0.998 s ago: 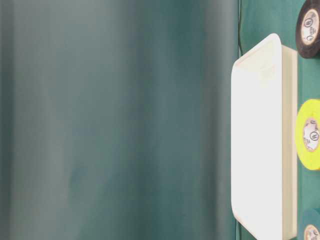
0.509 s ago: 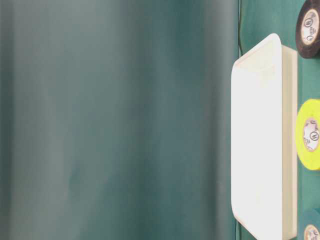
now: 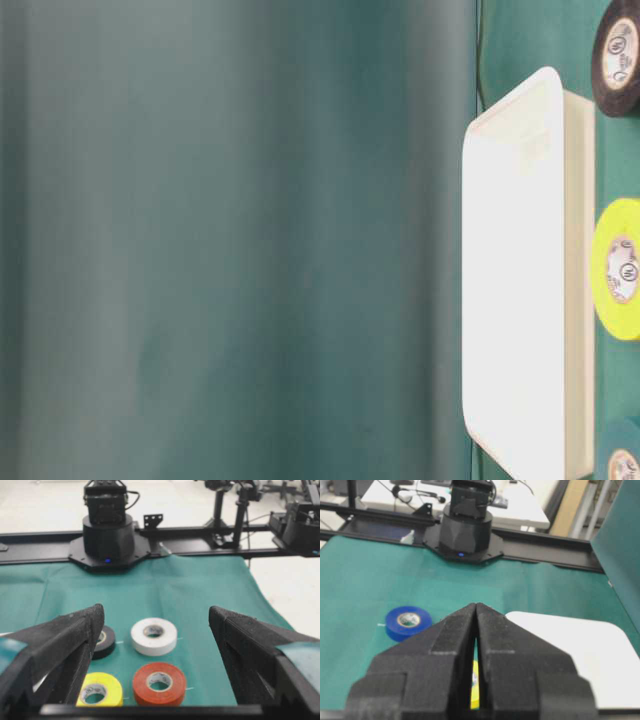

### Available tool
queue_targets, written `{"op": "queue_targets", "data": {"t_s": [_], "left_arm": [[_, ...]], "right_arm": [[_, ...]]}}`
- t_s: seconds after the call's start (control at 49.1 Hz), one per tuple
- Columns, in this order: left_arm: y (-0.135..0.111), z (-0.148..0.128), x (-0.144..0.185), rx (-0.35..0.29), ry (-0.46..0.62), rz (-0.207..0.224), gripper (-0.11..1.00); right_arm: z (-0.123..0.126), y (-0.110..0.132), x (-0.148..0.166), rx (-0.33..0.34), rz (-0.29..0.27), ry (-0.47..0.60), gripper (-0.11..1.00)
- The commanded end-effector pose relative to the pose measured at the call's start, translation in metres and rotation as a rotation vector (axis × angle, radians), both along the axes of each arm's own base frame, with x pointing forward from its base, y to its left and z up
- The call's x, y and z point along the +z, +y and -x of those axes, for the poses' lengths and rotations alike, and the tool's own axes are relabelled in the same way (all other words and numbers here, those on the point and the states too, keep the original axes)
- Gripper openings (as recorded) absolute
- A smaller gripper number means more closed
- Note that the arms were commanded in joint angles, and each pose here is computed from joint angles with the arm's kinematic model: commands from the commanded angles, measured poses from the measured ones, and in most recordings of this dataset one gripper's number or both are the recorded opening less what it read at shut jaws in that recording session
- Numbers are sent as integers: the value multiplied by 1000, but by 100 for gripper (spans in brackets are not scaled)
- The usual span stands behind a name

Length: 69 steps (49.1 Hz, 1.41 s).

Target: Place the tape from the fixed location into the white case.

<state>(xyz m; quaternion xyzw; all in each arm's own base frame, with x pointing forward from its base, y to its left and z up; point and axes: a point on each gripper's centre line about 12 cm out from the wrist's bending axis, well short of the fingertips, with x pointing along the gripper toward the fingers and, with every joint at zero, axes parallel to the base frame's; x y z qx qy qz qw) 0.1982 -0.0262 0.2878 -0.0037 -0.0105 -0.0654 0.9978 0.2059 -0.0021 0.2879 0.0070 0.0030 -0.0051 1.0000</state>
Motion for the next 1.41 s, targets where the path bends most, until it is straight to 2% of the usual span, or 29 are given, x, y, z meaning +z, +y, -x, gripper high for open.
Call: {"op": "queue_targets", "data": {"t_s": [0.0,0.204,0.387,0.611,1.018,1.385], "left_arm": [[-1,-3,8,-1,-18,4,99],[-1,-5,12,-1,-43,1,99],[-3,-23,14,-1,-33,-2,99],[-9,-63,18,-1,0,-9,99],[-20,-141,33,-3,-20,-8,99],[-40,-202,53,-31,-55,-4,99]], "right_arm": [[-3,0,10,0,3,-23,0],[-3,0,12,1,6,-28,0],[-4,0,11,1,9,-23,0],[-5,0,11,1,12,-21,0],[-5,0,11,1,21,-20,0],[-6,0,11,5,29,-18,0]]}}
